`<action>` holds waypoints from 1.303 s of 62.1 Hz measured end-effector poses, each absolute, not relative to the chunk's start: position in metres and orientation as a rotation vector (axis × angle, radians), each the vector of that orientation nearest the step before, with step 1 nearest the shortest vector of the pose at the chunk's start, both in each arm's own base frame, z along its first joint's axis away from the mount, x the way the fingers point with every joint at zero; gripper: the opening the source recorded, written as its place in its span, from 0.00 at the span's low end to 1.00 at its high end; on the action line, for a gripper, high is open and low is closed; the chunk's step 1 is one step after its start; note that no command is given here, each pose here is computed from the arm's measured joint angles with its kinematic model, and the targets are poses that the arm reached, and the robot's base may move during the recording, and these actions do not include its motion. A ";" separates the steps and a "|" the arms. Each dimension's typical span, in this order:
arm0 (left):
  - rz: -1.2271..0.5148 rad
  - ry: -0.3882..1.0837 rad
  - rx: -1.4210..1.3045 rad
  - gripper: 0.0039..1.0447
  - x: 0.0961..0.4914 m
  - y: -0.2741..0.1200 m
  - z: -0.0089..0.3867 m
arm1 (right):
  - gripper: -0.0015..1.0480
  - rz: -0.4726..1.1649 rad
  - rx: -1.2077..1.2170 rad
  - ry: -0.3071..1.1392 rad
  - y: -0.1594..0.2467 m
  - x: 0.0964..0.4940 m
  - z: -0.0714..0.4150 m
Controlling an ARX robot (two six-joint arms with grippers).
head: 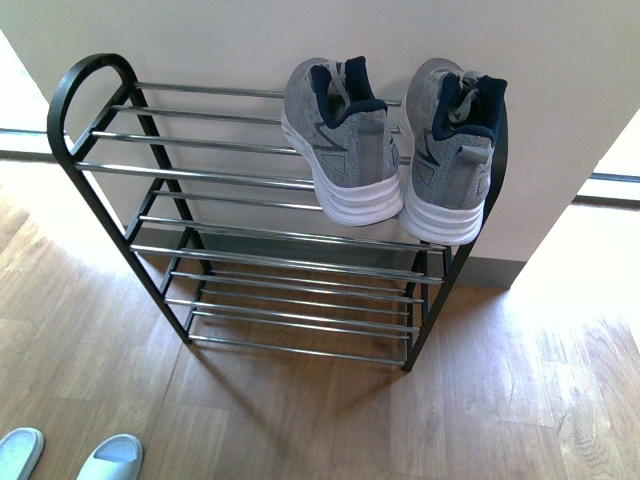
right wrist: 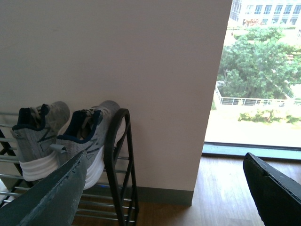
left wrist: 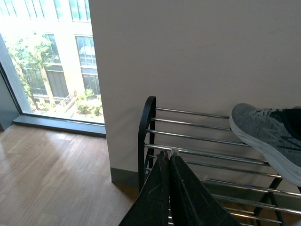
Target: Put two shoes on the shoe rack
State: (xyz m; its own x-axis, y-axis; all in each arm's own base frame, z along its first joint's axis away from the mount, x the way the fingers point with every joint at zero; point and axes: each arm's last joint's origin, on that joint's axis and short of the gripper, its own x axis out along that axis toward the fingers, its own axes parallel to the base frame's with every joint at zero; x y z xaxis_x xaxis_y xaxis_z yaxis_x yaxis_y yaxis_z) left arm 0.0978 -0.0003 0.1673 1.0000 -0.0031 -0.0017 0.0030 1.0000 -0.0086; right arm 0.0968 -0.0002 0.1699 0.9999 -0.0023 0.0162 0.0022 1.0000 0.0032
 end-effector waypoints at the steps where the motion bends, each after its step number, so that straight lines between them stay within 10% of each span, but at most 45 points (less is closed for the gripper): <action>1: -0.003 0.002 -0.009 0.01 0.098 0.000 0.167 | 0.91 -0.002 0.003 -0.017 0.000 0.097 0.170; 10: -0.003 0.002 -0.009 0.05 0.098 0.000 0.167 | 0.91 -0.003 0.003 -0.017 0.000 0.097 0.170; 42: -0.003 0.002 -0.008 0.92 0.098 0.000 0.167 | 0.91 -0.005 0.003 -0.016 0.000 0.097 0.170; 81: -0.002 0.002 -0.006 0.91 0.098 0.000 0.167 | 0.91 -0.002 0.003 -0.015 0.000 0.097 0.170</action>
